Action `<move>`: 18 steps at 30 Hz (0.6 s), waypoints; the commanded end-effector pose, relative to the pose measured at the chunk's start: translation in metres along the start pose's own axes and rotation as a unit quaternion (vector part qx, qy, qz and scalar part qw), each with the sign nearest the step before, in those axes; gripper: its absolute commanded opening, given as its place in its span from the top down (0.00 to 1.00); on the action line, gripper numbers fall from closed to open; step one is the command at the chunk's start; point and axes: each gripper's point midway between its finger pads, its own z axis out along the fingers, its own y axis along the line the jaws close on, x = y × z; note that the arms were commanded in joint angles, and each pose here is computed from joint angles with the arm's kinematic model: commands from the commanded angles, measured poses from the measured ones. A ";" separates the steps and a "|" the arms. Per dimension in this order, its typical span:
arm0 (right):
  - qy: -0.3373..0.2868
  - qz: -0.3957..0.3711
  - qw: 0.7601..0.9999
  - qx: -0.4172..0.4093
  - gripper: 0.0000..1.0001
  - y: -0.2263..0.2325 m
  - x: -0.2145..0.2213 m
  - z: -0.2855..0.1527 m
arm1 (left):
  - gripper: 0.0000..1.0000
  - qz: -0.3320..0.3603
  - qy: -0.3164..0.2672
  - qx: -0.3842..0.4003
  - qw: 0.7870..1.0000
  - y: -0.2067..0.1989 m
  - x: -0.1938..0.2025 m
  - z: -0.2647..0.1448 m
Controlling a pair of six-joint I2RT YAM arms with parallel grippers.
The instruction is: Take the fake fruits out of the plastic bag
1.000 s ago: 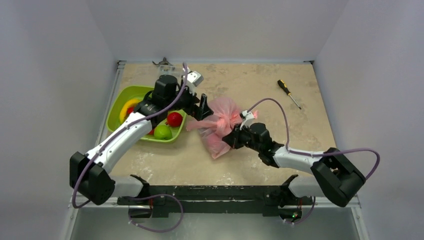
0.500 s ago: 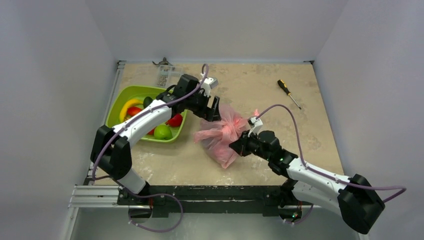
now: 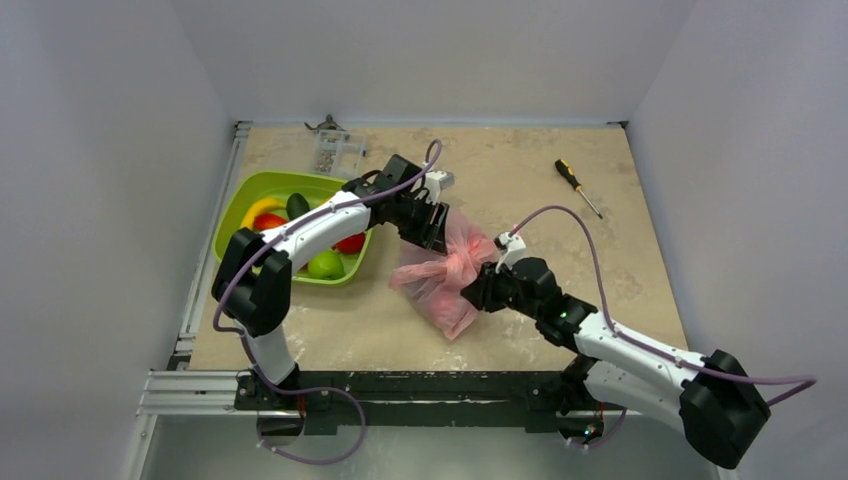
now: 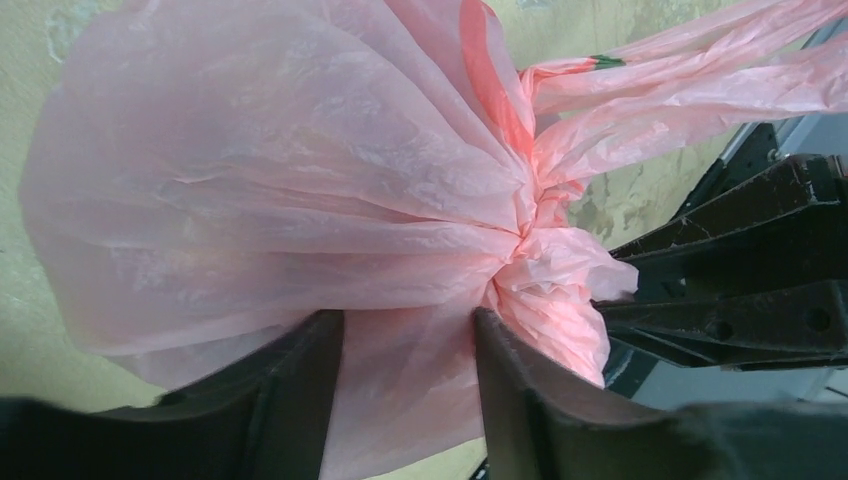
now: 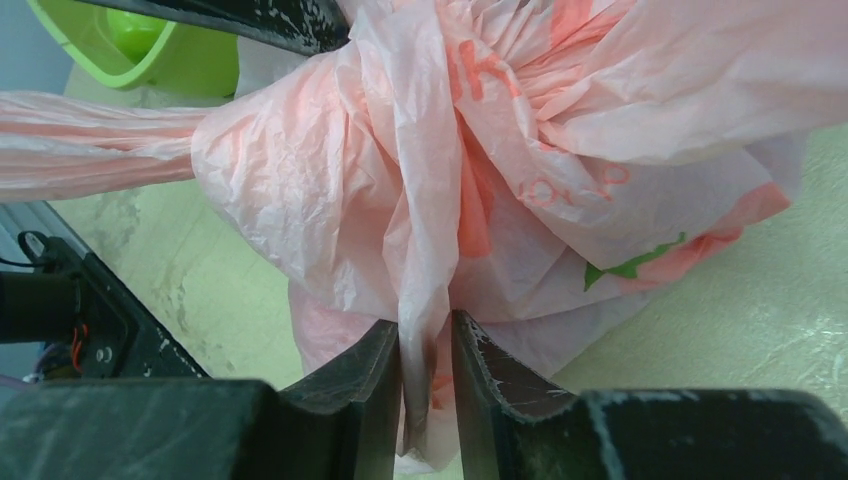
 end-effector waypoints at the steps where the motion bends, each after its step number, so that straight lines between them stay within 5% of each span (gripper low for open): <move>1: -0.032 -0.011 0.999 0.018 0.76 0.009 -0.036 -0.006 | 0.65 0.015 0.003 0.037 0.999 -0.021 -0.008 -0.010; 7: -0.053 -0.023 0.998 0.009 0.65 0.028 -0.067 -0.018 | 1.00 0.026 -0.013 0.042 0.999 -0.028 -0.013 -0.020; 18: -0.069 -0.037 0.997 0.013 0.56 0.047 -0.108 -0.006 | 1.00 0.030 -0.033 0.050 0.998 -0.036 -0.020 -0.029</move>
